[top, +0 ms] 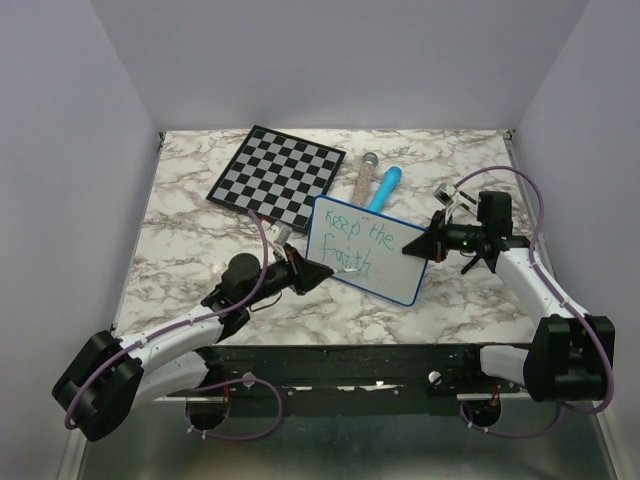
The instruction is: Write a sentence on the whiteboard
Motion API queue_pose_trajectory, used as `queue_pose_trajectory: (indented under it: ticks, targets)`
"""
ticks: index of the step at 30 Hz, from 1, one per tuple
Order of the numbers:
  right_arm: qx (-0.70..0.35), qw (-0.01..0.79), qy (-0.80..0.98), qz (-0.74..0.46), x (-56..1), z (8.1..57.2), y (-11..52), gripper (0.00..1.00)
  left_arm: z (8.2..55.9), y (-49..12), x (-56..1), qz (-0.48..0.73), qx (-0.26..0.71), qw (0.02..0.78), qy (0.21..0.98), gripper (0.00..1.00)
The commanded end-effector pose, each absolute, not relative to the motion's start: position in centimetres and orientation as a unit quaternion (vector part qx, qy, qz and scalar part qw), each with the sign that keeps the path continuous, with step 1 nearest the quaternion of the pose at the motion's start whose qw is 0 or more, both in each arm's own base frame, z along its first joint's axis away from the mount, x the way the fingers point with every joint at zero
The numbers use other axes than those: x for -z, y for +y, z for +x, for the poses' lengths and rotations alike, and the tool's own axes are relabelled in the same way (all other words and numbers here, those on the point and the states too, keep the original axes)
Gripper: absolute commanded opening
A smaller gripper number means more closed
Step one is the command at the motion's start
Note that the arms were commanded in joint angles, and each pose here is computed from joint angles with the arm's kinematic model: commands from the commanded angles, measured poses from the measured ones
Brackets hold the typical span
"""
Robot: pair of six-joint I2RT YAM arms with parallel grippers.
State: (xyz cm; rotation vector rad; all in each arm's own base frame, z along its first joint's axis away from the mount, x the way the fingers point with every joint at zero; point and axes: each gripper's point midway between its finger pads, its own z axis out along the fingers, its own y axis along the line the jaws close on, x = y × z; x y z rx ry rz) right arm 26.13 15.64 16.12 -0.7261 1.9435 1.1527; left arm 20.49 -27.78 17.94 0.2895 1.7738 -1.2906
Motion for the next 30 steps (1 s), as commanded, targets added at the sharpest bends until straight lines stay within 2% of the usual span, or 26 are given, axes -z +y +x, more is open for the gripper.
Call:
queue_pose_trajectory:
  ticks: [1, 30]
  targets:
    - [-0.466, 0.393, 0.732, -0.306, -18.4, 25.9, 16.3, 0.01, 20.0, -28.1, -18.3, 0.126, 0.526, 0.466, 0.7, 0.0]
    - [-0.511, 0.365, 0.732, -0.264, -17.5, 25.5, 16.9, 0.01, 18.2, -31.0, -16.2, 0.125, 0.507, 0.494, 0.695, 0.0]
